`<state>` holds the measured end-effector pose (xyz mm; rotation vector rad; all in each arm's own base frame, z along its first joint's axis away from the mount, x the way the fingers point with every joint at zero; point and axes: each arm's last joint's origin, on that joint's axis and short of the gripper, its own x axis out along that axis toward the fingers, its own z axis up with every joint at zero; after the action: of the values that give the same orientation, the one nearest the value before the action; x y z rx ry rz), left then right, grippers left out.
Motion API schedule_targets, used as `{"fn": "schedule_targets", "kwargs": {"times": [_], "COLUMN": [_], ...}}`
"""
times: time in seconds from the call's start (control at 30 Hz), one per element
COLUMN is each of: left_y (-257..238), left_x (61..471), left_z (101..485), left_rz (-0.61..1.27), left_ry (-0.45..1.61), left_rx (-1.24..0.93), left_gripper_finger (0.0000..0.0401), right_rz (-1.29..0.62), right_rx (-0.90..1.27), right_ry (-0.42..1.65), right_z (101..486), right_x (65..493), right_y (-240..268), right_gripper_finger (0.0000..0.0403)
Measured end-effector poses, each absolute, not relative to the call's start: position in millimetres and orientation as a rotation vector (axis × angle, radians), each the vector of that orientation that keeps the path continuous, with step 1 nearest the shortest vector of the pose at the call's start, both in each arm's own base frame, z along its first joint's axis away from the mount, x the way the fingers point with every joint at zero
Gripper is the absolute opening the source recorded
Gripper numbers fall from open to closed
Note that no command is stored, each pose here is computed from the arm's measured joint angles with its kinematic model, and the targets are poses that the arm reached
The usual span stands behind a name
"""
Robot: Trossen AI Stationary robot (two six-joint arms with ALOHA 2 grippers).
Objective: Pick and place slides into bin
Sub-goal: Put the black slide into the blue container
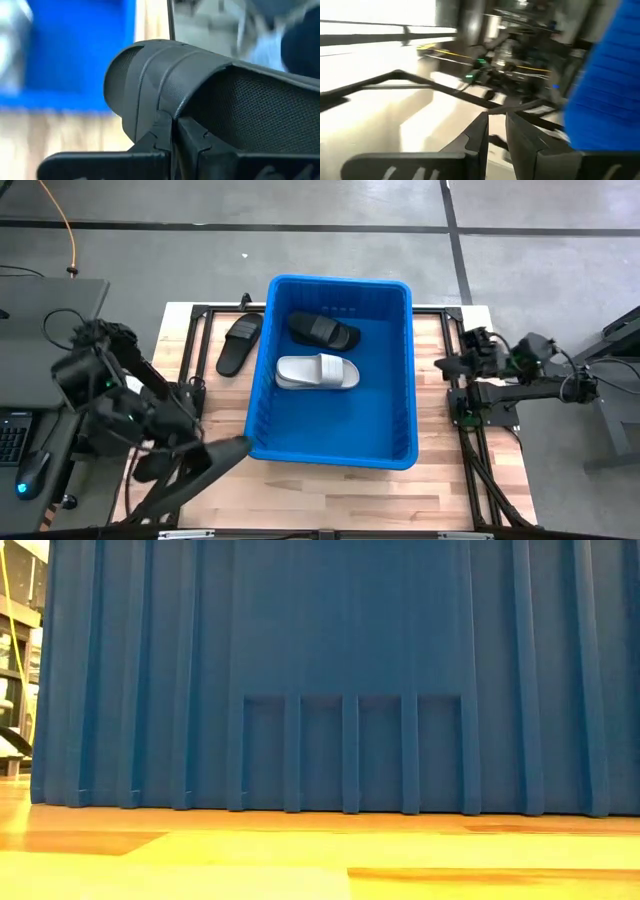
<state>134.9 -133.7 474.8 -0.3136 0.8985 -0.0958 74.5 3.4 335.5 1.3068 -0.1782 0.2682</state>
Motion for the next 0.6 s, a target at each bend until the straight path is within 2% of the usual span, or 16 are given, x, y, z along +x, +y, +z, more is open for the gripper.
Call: {"fn": "schedule_targets", "kwargs": {"times": [0.1,0.23,0.43,0.6], "left_y": [-124,-112,-92,-72], "left_x": [144,170,216,235], "left_z": [488,490,479,475], "left_rz": [-0.036,-0.019,-0.067,-0.02], "left_ry": [0.738,0.694,0.744,0.753], "left_rx": [-0.269,-0.135,0.082,0.233], "left_gripper_finger": [0.0,0.0,0.0,0.0], "right_rz": [0.315,0.312,0.444,0.549], "right_rx": [1.33,1.389,1.491,1.639], "right_ry": [-0.226,-0.184,-0.106,-0.023], "right_z": [342,340,345,347], "right_x": [73,82,108,130], "right_y": [3,4,8,10], "right_gripper_finger": [0.006,0.0088,0.0174,0.0249]}}
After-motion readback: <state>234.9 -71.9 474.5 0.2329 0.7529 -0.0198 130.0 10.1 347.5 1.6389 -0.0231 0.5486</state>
